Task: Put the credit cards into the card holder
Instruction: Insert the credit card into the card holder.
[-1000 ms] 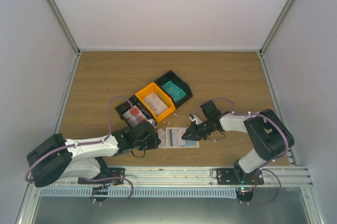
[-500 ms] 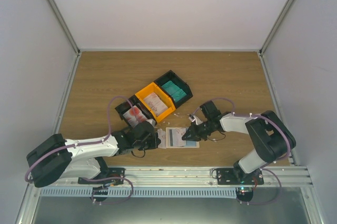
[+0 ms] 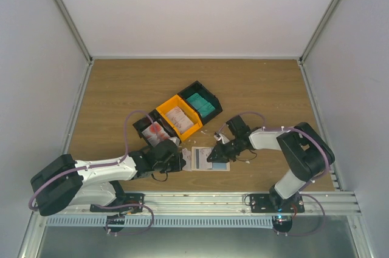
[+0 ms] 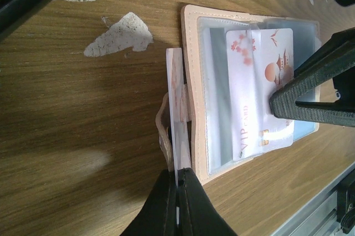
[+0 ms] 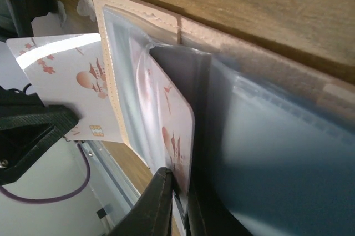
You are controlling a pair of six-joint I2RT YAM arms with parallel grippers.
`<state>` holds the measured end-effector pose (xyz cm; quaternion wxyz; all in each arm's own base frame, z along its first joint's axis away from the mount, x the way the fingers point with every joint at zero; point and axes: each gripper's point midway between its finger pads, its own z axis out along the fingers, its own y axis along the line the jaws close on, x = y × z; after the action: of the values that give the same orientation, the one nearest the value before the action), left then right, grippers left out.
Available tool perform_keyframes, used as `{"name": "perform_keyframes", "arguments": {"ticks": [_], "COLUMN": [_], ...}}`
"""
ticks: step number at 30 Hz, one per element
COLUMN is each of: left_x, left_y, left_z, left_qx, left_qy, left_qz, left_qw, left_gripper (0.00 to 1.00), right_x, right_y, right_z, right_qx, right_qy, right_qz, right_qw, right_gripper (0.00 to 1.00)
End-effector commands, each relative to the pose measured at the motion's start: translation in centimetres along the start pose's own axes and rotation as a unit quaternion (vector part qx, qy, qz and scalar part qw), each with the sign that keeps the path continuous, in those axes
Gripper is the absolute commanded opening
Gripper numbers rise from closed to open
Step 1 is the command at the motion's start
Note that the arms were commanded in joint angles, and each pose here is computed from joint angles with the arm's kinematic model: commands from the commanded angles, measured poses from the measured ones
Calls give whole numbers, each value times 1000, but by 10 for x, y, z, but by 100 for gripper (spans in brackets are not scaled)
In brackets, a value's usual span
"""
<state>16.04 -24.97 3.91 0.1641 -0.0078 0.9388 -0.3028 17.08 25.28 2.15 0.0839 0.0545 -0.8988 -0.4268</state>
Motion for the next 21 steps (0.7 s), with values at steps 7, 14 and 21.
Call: {"name": "perform_keyframes", "arguments": {"ticks": [7,14,21], "left_x": [11,11,13], "left_y": [12,11,5], "left_z": [2,4,6], "left_qx": [-15,-13,1], "left_qy": [15,18,25], "left_qz": [11,17,25], "left_qw": [1000,1000,999], "left_gripper": [0,0,0], "right_x": [7,6,3], "right_y": [-22,-27,-13], "right_z": [-10,-9,5], "right_qx": [104,173,201], "right_qy": [-18,-23,-17], "right_qz": [-11,-34,-61], "right_qw": [994,984,978], "right_gripper": [35,42,43]}}
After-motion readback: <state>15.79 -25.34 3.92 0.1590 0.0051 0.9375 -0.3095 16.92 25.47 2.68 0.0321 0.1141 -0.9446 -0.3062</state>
